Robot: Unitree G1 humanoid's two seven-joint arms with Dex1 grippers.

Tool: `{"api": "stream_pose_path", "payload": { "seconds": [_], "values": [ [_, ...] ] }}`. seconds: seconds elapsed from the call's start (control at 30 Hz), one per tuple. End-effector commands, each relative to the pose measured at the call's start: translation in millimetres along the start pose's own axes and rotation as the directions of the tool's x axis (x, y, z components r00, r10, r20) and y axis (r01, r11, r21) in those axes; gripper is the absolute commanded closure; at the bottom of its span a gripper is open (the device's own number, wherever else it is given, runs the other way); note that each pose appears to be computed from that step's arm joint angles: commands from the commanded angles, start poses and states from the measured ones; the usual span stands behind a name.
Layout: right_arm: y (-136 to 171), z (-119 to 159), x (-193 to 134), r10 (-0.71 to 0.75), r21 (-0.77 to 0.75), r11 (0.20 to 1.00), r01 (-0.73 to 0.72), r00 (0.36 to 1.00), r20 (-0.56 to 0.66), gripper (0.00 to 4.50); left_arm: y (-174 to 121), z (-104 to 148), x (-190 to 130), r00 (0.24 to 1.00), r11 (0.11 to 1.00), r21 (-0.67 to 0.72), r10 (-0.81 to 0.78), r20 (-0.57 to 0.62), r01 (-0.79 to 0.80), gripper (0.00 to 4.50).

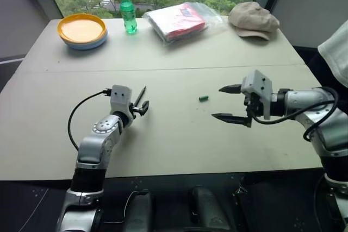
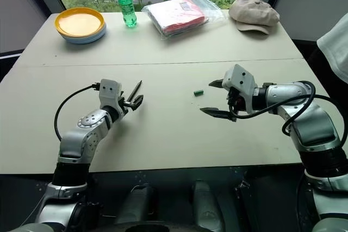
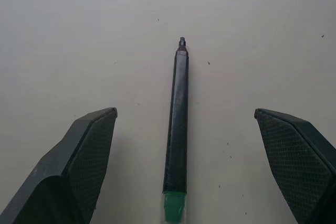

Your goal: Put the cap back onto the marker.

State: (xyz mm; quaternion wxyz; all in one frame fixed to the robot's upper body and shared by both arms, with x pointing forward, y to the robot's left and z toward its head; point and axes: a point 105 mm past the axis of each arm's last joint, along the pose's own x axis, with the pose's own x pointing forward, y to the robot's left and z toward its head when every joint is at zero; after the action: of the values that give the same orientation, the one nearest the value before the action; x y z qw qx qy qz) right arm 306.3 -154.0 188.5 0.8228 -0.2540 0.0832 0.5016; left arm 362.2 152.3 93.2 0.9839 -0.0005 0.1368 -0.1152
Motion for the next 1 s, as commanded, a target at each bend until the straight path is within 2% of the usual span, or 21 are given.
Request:
{"api": "stream_pose_path", "payload": {
  "seconds": [0.03,0.17,0.47,0.57,0.8,1.0],
  "values": [
    [0,13,-1,0.003,-0.045,0.999,-0.002,0.999,0.032,0.00,4,-5,-1,0.999,0.999,-0.026,0.025,-0.033,-0.026,0.10],
    [0,14,0,0.001,-0.047,0.999,0.000,0.999,0.035,0.00,5,-11,-1,0.997,0.998,-0.047,0.027,-0.069,-0.030,0.10],
    [2,13,2,-0.012,-0.041,0.999,0.014,0.999,0.042,0.00,12,-15,-3,0.994,0.999,0.004,0.041,-0.099,-0.040,0.10],
    [2,13,2,-0.016,-0.040,0.999,0.017,0.999,0.043,0.00,14,-18,-6,0.993,0.998,0.044,0.048,-0.111,-0.043,0.88],
    [2,12,2,-0.024,-0.039,0.999,0.025,0.999,0.043,0.00,19,-24,-10,0.990,0.997,0.052,0.058,-0.129,-0.051,4.39],
    [0,12,2,-0.028,-0.040,0.999,0.030,0.999,0.044,0.00,23,-26,-12,0.989,0.997,0.048,0.064,-0.134,-0.058,4.46]
  ]
}}
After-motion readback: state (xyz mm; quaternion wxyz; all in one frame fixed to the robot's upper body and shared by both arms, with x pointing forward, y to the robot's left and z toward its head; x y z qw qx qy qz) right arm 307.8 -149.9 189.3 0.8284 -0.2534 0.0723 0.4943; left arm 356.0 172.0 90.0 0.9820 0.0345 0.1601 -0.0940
